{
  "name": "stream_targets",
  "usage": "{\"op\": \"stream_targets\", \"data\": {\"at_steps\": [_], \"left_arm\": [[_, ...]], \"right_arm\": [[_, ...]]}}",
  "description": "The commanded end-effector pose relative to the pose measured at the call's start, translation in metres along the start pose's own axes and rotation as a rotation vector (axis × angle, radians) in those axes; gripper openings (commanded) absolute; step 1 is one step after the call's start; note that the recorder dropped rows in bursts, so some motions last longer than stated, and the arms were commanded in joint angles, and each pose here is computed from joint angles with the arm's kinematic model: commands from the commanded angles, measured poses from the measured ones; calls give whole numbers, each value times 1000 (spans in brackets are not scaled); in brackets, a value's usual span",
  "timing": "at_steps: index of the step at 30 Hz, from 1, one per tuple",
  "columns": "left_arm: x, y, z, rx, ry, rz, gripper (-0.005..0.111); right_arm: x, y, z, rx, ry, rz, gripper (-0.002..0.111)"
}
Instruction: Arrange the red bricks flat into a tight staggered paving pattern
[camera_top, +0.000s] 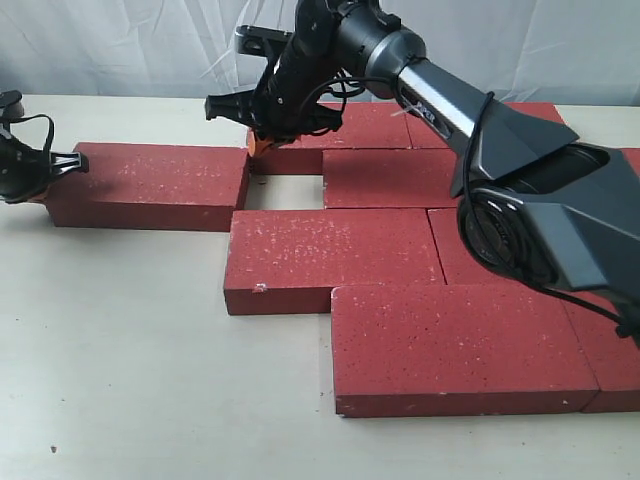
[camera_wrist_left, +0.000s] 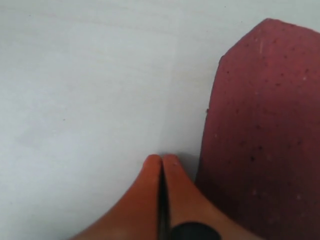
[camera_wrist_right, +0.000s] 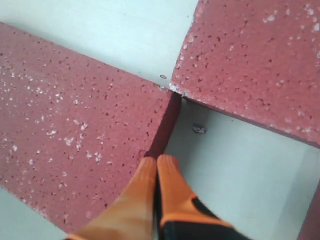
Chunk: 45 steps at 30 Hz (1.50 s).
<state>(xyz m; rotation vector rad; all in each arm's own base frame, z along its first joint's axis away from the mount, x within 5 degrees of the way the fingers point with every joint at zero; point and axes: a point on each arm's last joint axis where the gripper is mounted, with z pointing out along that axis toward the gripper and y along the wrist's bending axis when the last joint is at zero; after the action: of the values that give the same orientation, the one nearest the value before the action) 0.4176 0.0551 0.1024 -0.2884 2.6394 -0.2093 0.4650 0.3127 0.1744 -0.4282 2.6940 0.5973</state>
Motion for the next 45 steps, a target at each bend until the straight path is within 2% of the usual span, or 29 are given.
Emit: {"op": "stream_targets", "data": {"at_steps": [1, 8, 12, 19, 22, 31, 45], "left_arm": [[12, -5, 8, 25, 81, 6, 0], [16, -7, 8, 48, 132, 8, 0], [19, -12, 7, 99, 163, 34, 0], [22, -15, 6, 138, 200, 7, 0], [24, -18, 5, 158, 219, 44, 0], [28, -45, 8, 226, 222, 120, 0], [37, -78, 22, 221, 196, 177, 0]], "right_arm": [[-6, 0, -14, 11, -27, -9, -1], [-6, 0, -15, 15, -32, -12, -1], [-6, 0, -15, 15, -32, -12, -1], [-6, 0, -15, 16, -28, -12, -1], [-6, 0, -15, 14, -26, -9, -1], [-5, 0, -15, 15, -20, -9, -1], [-6, 0, -15, 17, -26, -10, -1]]}}
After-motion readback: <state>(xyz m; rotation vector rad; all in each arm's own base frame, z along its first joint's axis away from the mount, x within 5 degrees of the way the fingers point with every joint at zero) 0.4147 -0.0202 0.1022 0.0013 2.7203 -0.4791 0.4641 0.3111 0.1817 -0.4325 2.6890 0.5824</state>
